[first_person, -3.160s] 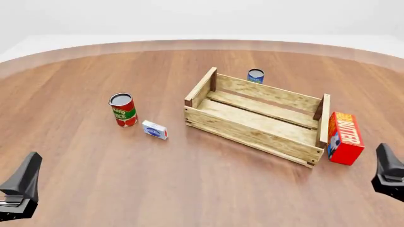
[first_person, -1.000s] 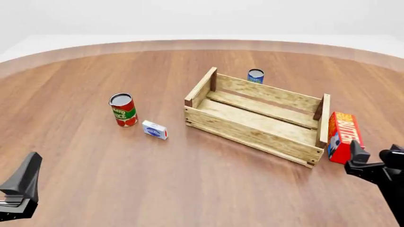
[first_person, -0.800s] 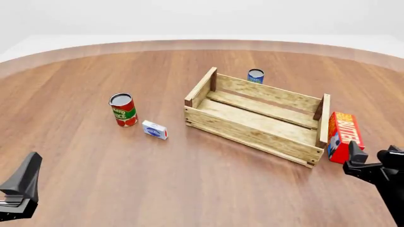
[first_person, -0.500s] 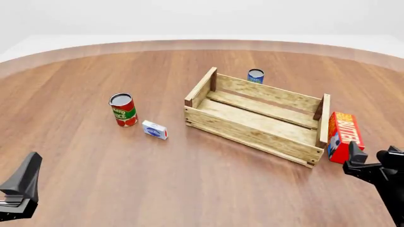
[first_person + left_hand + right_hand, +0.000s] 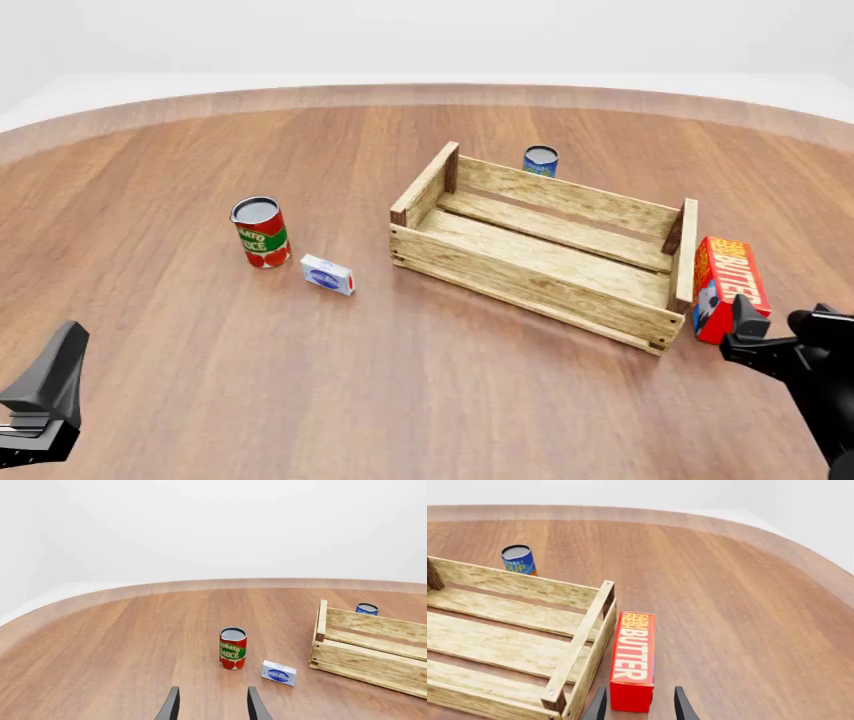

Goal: Pick up the butter and put it in the tray.

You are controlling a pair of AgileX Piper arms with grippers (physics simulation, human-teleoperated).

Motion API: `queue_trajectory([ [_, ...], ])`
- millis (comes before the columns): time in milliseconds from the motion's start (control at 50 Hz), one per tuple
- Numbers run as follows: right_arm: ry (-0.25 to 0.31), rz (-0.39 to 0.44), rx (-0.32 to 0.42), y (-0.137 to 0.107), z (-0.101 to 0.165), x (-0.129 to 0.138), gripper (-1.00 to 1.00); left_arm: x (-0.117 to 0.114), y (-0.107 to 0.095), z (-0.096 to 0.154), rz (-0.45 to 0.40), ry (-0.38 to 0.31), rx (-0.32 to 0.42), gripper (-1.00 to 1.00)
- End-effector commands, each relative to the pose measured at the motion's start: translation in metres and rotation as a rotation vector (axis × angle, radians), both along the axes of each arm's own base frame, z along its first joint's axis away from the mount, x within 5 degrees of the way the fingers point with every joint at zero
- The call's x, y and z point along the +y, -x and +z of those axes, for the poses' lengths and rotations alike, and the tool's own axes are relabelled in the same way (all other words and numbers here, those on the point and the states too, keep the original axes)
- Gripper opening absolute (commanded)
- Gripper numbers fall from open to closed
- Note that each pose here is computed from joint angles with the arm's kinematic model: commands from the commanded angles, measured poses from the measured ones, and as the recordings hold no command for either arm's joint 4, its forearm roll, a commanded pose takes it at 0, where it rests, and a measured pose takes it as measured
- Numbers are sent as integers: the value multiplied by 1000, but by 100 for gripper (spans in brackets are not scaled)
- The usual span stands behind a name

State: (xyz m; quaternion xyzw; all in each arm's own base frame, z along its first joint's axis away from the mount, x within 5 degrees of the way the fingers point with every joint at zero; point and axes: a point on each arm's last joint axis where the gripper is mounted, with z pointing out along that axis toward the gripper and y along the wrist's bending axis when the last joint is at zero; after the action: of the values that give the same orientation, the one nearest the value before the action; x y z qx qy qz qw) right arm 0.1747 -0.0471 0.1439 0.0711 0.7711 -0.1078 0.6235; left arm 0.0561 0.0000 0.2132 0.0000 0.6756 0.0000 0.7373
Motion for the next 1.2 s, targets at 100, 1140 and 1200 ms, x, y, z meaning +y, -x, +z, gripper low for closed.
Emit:
queue_trajectory([
  [100,0,3,16,-8,-4,-2,100,0,0,0,0,0,0,100],
  [1140,-6,26,68,-30,-20,-3,100,0,0,0,0,0,0,100],
  [1200,-8,28,71,-31,-21,-3,100,0,0,0,0,0,0,100],
])
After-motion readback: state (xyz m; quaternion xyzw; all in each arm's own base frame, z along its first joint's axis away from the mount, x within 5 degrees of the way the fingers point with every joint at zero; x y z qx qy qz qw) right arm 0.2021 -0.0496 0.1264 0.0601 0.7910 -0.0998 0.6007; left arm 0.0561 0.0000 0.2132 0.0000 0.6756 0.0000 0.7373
